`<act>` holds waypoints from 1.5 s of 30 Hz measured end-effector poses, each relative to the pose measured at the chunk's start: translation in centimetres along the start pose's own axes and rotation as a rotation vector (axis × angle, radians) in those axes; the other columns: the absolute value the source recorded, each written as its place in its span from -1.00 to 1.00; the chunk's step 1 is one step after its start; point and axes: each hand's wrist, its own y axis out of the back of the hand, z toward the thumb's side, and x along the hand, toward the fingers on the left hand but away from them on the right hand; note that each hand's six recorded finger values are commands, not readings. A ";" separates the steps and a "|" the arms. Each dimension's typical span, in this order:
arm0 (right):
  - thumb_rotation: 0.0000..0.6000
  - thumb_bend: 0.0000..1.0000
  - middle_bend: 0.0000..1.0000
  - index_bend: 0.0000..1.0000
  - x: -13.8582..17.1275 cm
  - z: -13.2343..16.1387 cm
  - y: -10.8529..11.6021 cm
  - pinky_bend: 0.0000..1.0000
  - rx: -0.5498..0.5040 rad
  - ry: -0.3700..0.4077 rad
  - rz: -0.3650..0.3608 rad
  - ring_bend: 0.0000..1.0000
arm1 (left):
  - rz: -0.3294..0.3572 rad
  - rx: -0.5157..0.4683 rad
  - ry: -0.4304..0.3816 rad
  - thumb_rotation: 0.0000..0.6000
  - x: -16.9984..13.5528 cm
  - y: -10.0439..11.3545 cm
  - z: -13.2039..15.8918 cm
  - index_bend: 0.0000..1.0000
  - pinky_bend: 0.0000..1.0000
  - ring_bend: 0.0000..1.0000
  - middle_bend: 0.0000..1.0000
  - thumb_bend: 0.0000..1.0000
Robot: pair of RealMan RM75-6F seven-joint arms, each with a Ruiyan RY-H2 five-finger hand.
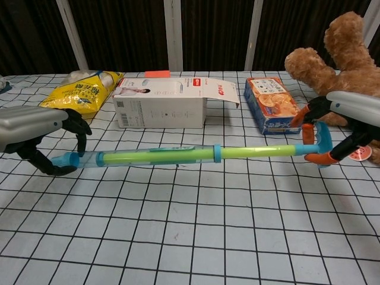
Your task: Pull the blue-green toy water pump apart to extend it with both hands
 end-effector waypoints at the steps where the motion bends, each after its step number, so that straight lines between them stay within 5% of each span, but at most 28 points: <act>1: 1.00 -0.27 -0.49 0.32 0.0 -0.1 0.0 -1.00 0.001 -0.003 0.000 -1.00 | 0.000 -0.001 0.003 1.00 -0.1 0.0 -0.2 0.04 -0.94 -1.00 -0.67 -0.02; 31: 1.00 -0.27 -0.49 0.32 1.7 -3.9 2.1 -1.00 0.067 -0.119 -0.036 -1.00 | 0.025 -0.007 0.038 1.00 -2.0 2.6 -4.1 0.06 -0.94 -1.00 -0.67 -0.02; 45: 1.00 -0.27 -0.49 0.32 1.5 -4.9 2.8 -1.00 0.082 -0.161 -0.058 -1.00 | 0.004 0.010 0.047 1.00 -2.2 1.9 -4.4 0.07 -0.94 -1.00 -0.67 -0.02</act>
